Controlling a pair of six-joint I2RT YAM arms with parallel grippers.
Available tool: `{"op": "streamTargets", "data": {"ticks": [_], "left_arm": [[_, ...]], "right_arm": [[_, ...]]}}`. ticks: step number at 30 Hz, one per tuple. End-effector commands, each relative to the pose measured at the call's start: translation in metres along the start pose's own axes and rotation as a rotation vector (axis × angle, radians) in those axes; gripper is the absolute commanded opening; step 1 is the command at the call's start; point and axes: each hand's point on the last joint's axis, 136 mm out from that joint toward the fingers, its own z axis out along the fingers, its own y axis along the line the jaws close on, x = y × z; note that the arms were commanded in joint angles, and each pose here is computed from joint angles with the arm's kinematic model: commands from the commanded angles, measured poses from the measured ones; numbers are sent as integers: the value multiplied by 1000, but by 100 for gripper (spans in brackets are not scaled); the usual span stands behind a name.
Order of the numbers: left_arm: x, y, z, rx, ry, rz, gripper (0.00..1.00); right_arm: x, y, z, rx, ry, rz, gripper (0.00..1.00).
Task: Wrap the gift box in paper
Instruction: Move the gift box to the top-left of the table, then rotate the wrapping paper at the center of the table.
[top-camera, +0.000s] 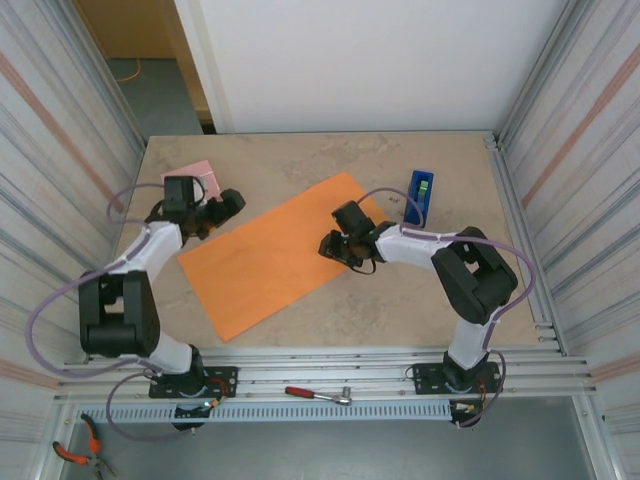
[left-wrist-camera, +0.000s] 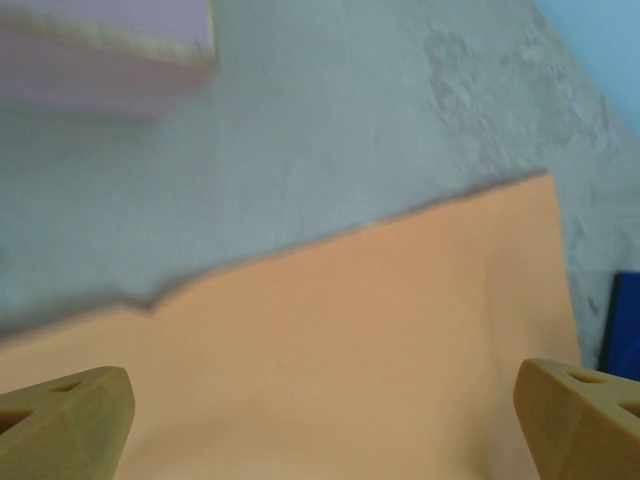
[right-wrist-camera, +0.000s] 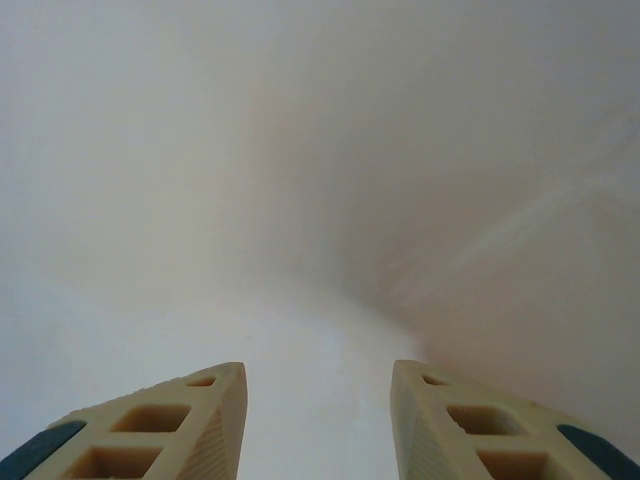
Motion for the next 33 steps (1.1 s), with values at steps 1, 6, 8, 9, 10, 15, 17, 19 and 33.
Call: {"op": "streamTargets", "data": {"ticks": [1,6,8,9,10,15,17,19,33], "left_arm": [[38,9,-10,-13,30,-103,98],[86,30,-19,-56,42,-158,98],[100,37,-21,-69,46,-165,98],[106,42,-21,-76,49,-175,98],[111,45,-21,-78,53,-177,98],[119,61,-16,-125,61,-179,99],[118,64,-12,-140,66,-168,99],[116,66,-6,-151,74,-156,99],[64,61,24,-183,100,-55,99]], "right_arm": [[-23,-4,-13,17,-1,-43,43],[-52,-31,-5,53,16,-45,43],[-62,-42,-1,56,23,-40,43],[-66,-49,0,63,25,-33,43],[-70,-54,1,67,27,-28,43],[-74,-77,7,114,42,-21,43],[-69,-85,9,135,52,-16,42],[-61,-93,8,152,60,1,41],[7,-135,-21,253,-17,202,41]]}}
